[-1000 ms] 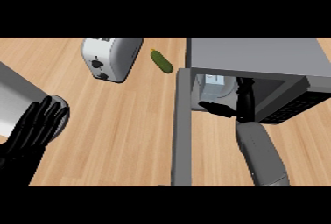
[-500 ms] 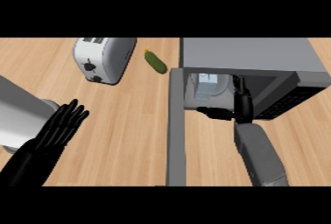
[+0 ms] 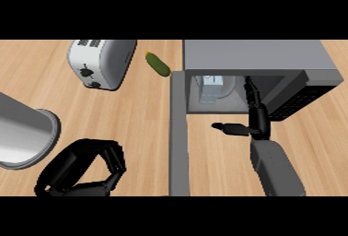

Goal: Pick up the milk, place it into the microwave and close the microwave

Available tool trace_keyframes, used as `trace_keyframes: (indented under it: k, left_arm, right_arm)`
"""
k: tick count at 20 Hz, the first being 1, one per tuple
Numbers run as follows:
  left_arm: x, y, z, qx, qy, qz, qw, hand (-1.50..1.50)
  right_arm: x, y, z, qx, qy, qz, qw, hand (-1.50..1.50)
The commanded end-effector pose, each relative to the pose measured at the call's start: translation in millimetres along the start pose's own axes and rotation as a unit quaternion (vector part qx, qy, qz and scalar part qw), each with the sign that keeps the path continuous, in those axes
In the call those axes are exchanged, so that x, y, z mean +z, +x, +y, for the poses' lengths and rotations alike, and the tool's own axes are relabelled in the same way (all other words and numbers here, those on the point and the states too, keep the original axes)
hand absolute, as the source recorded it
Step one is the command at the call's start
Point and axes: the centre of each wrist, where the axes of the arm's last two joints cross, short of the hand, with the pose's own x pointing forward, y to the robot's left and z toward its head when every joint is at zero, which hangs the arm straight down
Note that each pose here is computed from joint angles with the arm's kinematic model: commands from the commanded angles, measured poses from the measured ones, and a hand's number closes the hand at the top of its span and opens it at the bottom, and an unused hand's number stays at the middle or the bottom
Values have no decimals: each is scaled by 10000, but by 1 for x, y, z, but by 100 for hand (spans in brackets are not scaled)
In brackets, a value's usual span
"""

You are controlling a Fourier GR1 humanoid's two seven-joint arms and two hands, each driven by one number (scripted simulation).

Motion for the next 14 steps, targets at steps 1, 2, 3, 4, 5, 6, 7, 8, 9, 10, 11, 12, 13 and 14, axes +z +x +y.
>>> trace_keyframes:
  k: [1,2,3,4,5,6,7,8,9,10,11,12,13,14]
  left_arm:
    - [-22,-18,-15,-16,-252,265,9993,150]
    - [-36,-17,-8,-38,-234,293,9993,150]
    - [-29,-26,-12,-194,-181,290,9992,150]
    - [-42,-40,-18,-441,-262,197,9985,150]
    - [-32,-37,-11,-525,-319,306,9976,150]
    - [-45,-33,-11,-533,-410,486,9965,150]
    - [-42,-45,-24,-443,-754,596,9944,150]
    - [-55,-37,-32,-539,-966,597,9921,150]
    - [-52,-46,-38,-433,-1061,689,9910,150]
    - [-61,-57,-41,-490,-1203,737,9888,150]
    - [-58,-66,-51,-471,-1224,768,9884,150]
    - [-60,-69,-58,-410,-1387,704,9870,150]
    - [-71,-57,-62,-444,-1425,777,9857,150]
    - [-64,-70,-67,-444,-1521,691,9850,150]
  right_arm:
    - [20,5,-12,-157,193,69,9997,-150]
    - [38,2,-10,-204,121,165,9996,-150]
    - [43,10,-5,-105,136,79,9998,-150]
    - [41,9,0,-159,189,76,9997,-150]
    - [49,20,-12,-82,129,76,9999,-150]
    - [61,21,-26,-80,192,66,9998,-150]
    - [68,18,-36,-4,259,88,9996,-150]
    - [81,16,-29,-164,123,61,9998,-150]
    - [74,34,-31,-157,92,34,9998,-150]
    - [80,33,-27,-86,177,1,9998,-150]
    - [85,44,-47,-52,207,-75,9997,-150]
    - [93,46,-47,-25,204,-102,9997,-150]
    - [88,62,-59,-39,243,-117,9996,-150]
    - [101,65,-37,-40,147,-56,9999,-150]
